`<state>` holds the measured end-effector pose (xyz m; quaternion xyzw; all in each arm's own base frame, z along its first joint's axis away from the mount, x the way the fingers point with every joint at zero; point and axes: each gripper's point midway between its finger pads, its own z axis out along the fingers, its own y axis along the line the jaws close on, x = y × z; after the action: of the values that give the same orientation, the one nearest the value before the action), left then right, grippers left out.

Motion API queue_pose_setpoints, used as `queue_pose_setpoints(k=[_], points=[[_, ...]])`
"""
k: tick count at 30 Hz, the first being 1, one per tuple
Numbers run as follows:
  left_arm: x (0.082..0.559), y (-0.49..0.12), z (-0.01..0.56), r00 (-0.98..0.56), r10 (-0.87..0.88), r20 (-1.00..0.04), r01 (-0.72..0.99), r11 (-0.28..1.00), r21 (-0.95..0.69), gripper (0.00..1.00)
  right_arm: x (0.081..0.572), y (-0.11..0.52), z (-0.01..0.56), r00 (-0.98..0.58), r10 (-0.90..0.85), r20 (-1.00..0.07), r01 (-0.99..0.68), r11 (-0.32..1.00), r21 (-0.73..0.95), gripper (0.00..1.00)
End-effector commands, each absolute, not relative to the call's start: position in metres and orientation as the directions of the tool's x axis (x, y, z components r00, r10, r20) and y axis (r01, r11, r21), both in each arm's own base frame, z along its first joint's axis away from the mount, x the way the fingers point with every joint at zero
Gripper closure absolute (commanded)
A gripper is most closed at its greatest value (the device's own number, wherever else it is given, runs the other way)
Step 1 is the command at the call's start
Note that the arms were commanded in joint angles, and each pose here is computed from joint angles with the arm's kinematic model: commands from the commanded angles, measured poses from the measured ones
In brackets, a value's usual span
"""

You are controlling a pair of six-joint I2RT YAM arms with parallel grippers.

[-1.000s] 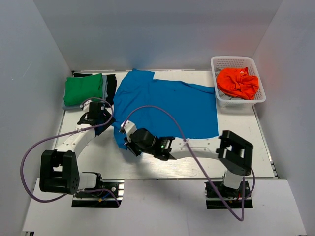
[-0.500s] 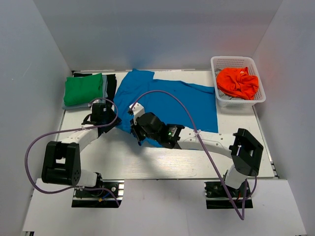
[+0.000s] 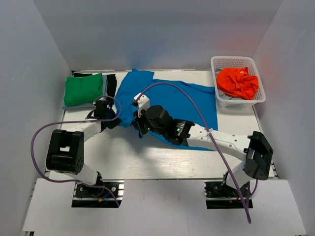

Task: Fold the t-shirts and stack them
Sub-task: Flatten out the tshirt

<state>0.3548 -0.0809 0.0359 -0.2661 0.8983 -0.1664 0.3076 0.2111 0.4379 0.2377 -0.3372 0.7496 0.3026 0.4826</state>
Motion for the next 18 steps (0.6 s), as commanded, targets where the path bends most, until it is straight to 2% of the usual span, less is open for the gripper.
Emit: queue_pose_setpoints(k=[1, 8, 12, 15, 16, 18], points=[[0.367, -0.074, 0.044, -0.641, -0.585, -0.497, -0.388, 0.805, -0.448, 1.00, 0.211, 0.431, 0.300, -0.242, -0.086, -0.966, -0.802, 0.579, 0.149, 1.00], [0.374, -0.057, 0.030, -0.642, -0.599, -0.478, -0.475, 0.801, -0.365, 1.00, 0.214, 0.407, 0.337, -0.188, -0.028, -0.982, -0.776, 0.617, 0.131, 1.00], [0.385, -0.054, 0.028, -0.637, -0.599, -0.485, -0.490, 0.801, -0.344, 0.98, 0.208, 0.403, 0.336, -0.192, -0.048, -0.980, -0.790, 0.600, 0.126, 1.00], [0.394, -0.054, 0.026, -0.643, -0.597, -0.480, -0.500, 0.801, -0.328, 0.91, 0.204, 0.402, 0.329, -0.210, -0.071, -0.975, -0.797, 0.590, 0.128, 1.00], [0.394, -0.051, 0.024, -0.646, -0.596, -0.477, -0.512, 0.802, -0.309, 0.83, 0.205, 0.401, 0.329, -0.215, -0.072, -0.974, -0.793, 0.594, 0.131, 1.00], [0.397, -0.050, 0.027, -0.648, -0.595, -0.475, -0.519, 0.802, -0.297, 0.77, 0.203, 0.401, 0.327, -0.219, -0.079, -0.973, -0.795, 0.592, 0.131, 1.00]])
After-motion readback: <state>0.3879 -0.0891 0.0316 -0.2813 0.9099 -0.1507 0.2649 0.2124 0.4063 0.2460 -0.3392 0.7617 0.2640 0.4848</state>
